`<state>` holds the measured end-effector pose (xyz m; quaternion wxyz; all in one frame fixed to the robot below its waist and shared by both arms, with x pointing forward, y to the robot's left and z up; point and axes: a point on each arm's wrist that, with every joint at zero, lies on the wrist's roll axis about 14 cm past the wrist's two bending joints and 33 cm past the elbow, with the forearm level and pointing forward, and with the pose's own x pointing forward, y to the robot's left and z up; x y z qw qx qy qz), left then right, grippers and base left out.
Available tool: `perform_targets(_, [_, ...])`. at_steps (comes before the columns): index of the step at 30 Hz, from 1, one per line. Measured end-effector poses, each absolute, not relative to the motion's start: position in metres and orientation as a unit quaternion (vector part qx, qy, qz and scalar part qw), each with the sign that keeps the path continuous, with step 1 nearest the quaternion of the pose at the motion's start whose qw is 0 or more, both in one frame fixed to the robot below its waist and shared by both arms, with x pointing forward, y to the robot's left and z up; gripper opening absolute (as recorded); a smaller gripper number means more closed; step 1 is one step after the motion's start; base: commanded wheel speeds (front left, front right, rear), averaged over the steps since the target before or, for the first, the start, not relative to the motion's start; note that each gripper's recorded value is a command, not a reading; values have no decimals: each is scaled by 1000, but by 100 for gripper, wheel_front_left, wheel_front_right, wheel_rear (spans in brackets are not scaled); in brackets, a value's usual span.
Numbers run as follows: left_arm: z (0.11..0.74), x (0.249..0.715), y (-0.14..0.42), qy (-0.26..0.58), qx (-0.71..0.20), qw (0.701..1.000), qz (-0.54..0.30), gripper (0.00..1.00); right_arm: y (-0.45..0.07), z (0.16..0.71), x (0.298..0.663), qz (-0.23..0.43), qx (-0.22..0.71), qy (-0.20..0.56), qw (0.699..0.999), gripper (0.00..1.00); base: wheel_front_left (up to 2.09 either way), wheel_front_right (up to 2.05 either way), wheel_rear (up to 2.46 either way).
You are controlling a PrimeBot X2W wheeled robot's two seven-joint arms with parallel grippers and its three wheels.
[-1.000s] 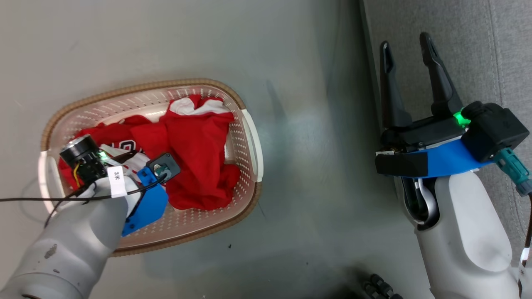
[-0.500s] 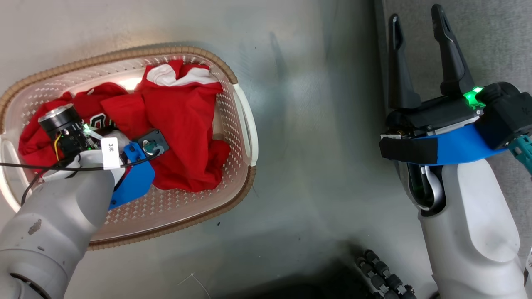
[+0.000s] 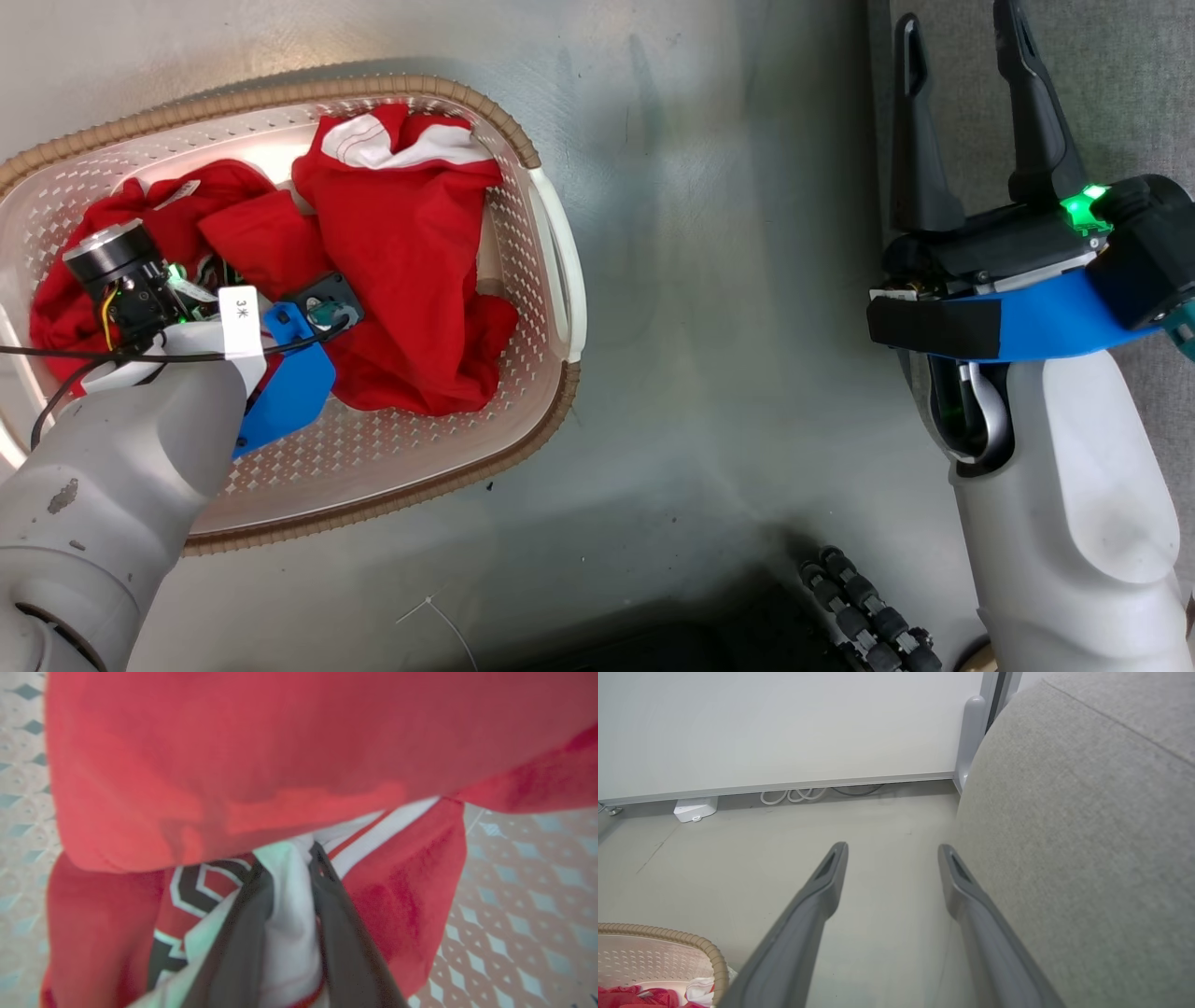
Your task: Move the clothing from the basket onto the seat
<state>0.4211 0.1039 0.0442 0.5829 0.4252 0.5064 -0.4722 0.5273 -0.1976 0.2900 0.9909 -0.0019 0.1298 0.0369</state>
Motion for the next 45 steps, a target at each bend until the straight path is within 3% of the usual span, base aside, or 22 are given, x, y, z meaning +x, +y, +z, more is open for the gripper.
perform_targets(9, [50,422,102,508,422,587,-469,0,-201,297,530,32,-5,123,992,100,0,0,0])
perform_targets(27, [114,424,50,459,364,652,-481,0,-196,352,534,35,-6,75,997,100,0,0,0])
perform_targets(33, [146,421,43,435,342,682,-479,0,-191,374,527,38,-3,60,997,100,0,0,0])
perform_targets(45, [228,435,30,359,281,769,-448,0,-176,427,512,51,-4,19,999,100,0,0,0])
